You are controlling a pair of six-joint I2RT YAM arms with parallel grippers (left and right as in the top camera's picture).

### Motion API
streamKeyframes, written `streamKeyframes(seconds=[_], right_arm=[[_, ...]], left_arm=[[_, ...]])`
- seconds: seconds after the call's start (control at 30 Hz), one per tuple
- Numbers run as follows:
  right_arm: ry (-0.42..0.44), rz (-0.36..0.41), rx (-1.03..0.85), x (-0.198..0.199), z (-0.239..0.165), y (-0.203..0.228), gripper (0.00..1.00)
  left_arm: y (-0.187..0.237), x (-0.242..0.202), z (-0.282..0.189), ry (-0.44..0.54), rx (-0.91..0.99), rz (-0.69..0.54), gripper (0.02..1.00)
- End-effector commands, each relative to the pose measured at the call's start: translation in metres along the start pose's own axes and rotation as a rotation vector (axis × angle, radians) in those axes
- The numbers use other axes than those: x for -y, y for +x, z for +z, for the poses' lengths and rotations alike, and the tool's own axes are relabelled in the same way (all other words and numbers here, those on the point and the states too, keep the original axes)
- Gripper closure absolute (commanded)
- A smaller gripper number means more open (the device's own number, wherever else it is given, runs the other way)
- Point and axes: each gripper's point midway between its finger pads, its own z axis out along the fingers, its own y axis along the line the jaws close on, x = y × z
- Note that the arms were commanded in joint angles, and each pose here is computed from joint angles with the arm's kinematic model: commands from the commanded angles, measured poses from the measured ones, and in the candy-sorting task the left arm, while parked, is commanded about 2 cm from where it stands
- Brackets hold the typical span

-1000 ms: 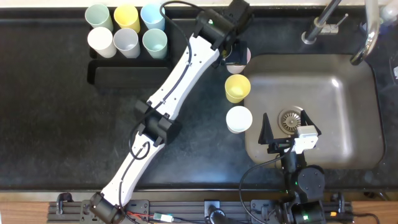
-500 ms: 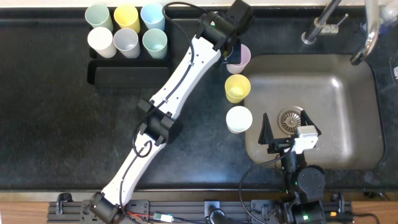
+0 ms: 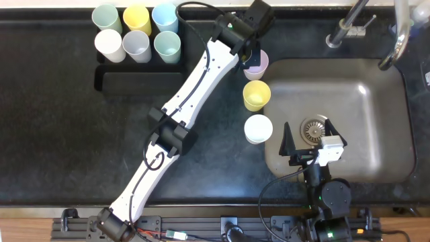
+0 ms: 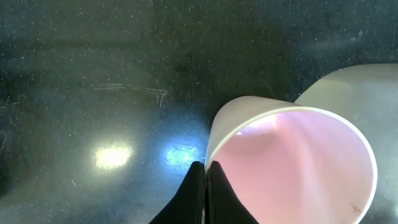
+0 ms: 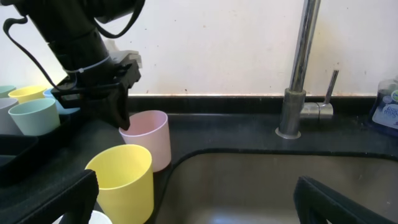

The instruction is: Store Cups

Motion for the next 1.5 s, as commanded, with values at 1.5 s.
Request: streamKeyframes(seconds=[1.5], right_arm=[[0.002, -0.001, 0.002, 0.001, 0.0, 0.003, 0.003]], left_arm=[[0.043, -0.413, -0.153, -0.186, 0.138, -0.333, 0.982]])
